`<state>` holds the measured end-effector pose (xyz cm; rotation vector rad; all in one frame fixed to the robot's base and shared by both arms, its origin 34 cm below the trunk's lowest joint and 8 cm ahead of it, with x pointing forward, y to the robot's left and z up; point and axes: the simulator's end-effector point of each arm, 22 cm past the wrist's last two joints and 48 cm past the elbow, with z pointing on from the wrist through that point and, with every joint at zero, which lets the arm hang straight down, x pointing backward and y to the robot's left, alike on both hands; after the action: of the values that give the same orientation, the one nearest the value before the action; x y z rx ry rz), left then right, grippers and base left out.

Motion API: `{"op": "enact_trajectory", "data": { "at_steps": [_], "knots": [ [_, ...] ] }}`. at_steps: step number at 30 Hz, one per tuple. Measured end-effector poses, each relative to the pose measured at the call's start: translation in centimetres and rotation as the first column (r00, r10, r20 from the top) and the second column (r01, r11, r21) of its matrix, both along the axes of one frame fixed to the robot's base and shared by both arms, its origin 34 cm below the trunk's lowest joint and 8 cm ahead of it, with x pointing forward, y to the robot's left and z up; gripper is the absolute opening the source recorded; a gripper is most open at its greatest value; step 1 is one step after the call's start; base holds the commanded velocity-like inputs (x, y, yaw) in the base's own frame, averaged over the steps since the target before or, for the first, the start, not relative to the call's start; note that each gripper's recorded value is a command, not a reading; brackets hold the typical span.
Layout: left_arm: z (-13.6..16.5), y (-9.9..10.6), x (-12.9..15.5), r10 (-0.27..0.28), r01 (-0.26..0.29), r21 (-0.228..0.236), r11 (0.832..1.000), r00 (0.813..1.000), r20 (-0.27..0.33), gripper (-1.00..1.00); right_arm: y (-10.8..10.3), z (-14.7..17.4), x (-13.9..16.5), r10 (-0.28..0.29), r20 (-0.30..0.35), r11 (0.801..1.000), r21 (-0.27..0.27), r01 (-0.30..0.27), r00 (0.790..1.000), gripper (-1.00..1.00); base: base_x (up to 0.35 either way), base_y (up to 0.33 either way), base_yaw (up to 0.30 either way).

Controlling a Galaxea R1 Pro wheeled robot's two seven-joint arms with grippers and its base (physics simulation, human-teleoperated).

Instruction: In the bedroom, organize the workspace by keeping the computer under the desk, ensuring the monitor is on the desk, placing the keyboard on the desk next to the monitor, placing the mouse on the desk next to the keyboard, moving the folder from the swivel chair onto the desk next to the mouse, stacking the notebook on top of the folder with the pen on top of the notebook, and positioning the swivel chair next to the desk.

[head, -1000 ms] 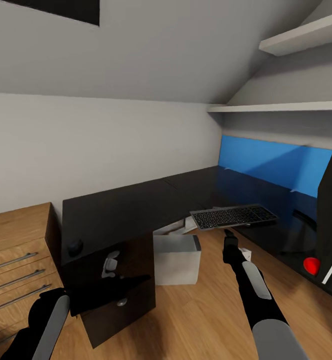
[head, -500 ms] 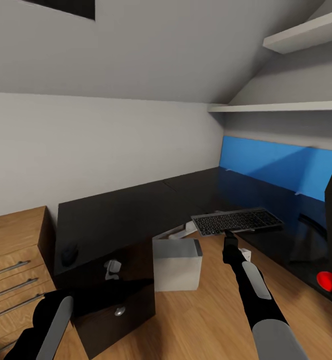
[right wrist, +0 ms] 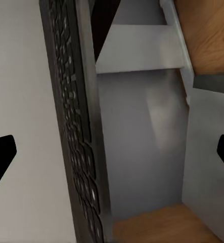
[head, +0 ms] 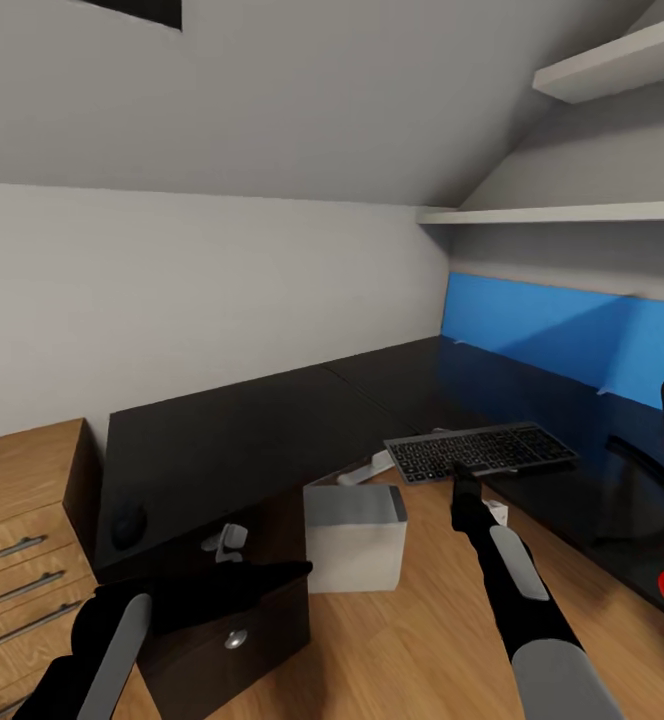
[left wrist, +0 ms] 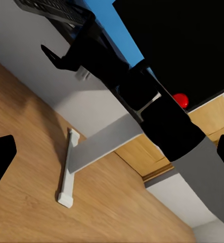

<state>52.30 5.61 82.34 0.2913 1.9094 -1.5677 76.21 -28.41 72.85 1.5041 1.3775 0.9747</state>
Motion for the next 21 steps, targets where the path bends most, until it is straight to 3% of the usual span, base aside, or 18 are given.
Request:
{"op": "enact_trajectory", "data": {
  "at_steps": [10, 17, 21],
  "knots": [
    [0.0, -0.1, -0.1, -0.003, 0.003, -0.001, 1.0, 1.0, 0.0, 1.0, -1.7, -1.2, -0.4, -0.01, -0.028, 1.0, -0.021, 0.01, 1.0, 1.0, 0.005, 0.0, 0.0],
    [0.0, -0.1, -0.1, -0.004, 0.004, -0.001, 1.0, 1.0, 0.001, 1.0, -2.5, -6.0, -1.7, 0.016, -0.134, 1.0, -0.024, -0.02, 0.991, 1.0, 0.0, 0.0, 0.0],
    [0.0, -0.1, -0.1, -0.004, 0.004, -0.001, 1.0, 1.0, 0.001, 1.0, -2.0, -6.4, -1.8, 0.036, -0.143, 0.999, -0.022, -0.039, 0.989, 1.0, 0.0, 0.0, 0.0]
  ]
}}
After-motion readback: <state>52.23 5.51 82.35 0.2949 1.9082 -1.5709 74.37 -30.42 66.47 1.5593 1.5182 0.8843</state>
